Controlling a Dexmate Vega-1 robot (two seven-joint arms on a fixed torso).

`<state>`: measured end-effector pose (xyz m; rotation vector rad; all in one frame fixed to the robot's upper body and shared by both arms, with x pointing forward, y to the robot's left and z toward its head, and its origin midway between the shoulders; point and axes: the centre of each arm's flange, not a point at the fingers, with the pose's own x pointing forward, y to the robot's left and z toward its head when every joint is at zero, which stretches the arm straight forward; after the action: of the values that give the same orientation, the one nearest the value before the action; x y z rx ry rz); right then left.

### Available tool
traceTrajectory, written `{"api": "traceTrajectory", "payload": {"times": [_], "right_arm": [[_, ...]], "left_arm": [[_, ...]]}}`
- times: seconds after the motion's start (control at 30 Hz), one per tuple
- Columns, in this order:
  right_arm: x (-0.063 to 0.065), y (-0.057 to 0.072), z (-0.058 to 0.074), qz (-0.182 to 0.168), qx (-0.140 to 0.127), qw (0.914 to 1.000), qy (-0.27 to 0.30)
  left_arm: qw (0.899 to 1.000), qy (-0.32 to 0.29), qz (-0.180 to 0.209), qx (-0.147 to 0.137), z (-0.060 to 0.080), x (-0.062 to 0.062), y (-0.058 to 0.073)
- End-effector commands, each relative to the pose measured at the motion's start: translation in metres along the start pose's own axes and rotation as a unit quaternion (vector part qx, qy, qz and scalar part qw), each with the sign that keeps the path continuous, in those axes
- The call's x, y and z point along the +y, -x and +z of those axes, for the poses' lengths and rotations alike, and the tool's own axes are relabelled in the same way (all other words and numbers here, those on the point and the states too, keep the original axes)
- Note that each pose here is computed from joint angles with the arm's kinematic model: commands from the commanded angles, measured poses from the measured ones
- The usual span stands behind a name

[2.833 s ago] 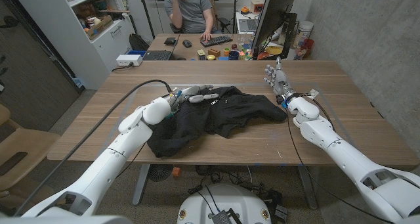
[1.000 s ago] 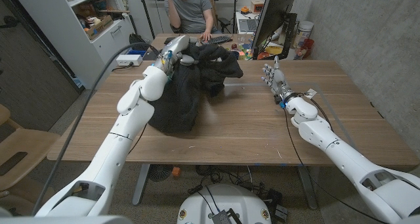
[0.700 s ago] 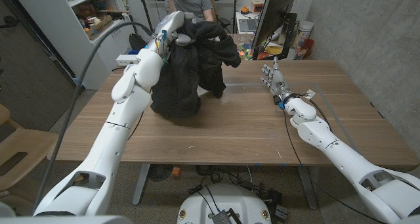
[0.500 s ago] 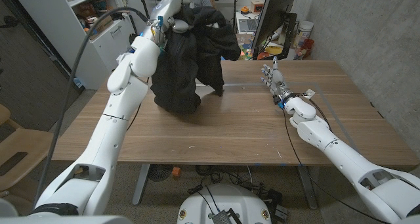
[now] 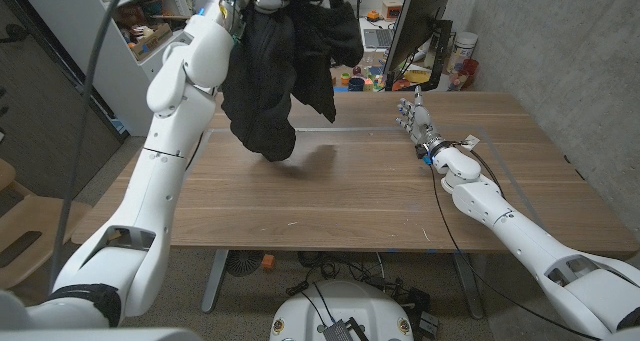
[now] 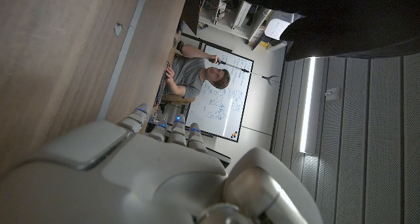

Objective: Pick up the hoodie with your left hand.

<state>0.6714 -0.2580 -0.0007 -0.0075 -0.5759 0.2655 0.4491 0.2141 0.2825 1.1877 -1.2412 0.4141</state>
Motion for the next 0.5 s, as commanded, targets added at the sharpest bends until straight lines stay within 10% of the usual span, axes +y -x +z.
{"api": "traceTrajectory", "payload": {"times": [0.03,0.5], "right_arm": [[-0.002,-0.001,-0.001,-0.001,0.004,1.0,0.0],[-0.003,0.0,0.0,-0.002,0.006,1.0,0.004]], "left_arm": [[1.0,-0.005,-0.009,0.009,-0.005,-0.001,-0.003],[0.998,-0.02,-0.048,0.019,-0.009,-0.014,-0.001]]}}
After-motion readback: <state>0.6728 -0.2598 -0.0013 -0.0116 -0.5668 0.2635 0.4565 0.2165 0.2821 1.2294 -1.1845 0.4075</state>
